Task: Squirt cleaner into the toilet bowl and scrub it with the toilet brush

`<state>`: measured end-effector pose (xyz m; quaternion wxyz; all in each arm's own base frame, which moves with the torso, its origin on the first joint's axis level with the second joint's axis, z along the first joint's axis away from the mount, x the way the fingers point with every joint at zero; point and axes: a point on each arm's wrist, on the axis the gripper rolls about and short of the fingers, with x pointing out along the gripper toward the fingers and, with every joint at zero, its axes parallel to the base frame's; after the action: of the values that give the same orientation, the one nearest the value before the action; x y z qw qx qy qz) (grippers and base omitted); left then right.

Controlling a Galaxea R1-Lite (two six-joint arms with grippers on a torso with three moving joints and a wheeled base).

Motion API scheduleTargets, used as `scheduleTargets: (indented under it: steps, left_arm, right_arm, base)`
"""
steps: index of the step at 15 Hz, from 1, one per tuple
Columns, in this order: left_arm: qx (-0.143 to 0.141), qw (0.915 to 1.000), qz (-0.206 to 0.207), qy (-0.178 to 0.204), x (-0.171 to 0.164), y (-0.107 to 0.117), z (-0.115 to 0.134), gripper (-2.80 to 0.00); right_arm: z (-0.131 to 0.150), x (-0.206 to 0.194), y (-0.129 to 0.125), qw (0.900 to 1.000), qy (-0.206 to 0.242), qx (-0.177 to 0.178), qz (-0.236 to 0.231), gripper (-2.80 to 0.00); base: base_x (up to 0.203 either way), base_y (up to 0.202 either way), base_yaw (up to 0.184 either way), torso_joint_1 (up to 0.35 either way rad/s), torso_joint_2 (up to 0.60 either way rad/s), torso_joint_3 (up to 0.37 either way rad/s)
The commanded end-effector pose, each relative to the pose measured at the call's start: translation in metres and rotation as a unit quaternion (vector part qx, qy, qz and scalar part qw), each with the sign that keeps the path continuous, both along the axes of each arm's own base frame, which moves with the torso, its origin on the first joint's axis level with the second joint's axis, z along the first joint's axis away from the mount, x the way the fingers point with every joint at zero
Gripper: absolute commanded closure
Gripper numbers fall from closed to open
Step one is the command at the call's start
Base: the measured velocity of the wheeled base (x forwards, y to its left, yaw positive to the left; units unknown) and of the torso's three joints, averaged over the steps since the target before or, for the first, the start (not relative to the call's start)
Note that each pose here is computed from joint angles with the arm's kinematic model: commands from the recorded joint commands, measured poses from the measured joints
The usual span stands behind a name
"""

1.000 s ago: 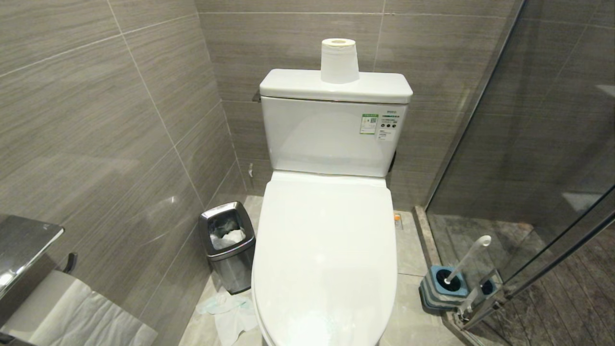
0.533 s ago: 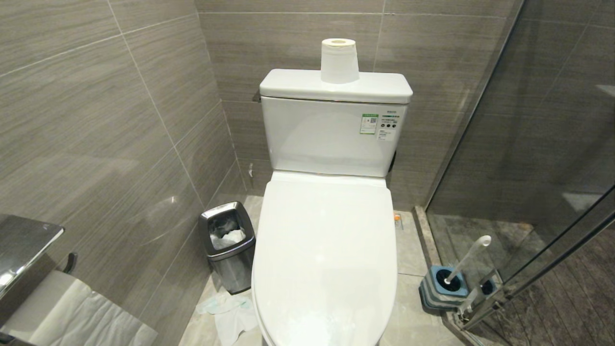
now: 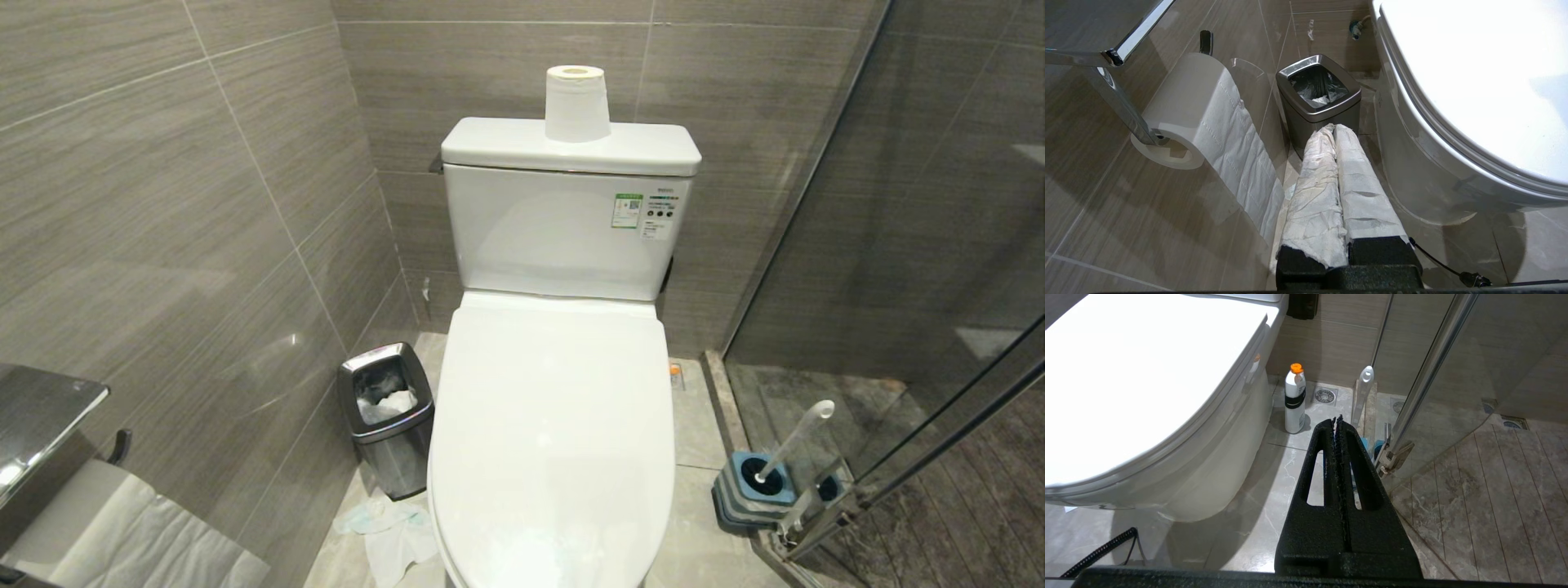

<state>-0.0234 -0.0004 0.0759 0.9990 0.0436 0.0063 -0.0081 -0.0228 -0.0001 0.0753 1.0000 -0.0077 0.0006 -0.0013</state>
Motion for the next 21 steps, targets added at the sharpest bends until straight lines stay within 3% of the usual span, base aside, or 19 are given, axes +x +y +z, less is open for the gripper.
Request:
scheduleTargets:
  steps: [1,21]
  left_arm:
    - [0.001,1.0,0.0,0.001,0.0001,0.0,0.0,0.0]
    - [0.0,1.0,0.0,0.001,0.0001,0.0,0.0,0.0]
  right_arm:
    - [-0.0004,0.0,0.0,1.0,0.0,0.001,0.001,0.0]
    - [-0.0004,0.0,0.0,1.0,0.0,0.002,0.001,0.0]
  base:
    - [0.0,0.0,0.0,0.0,0.0,0.0]
    - [0.0,0.0,0.0,0.0,0.0,0.0]
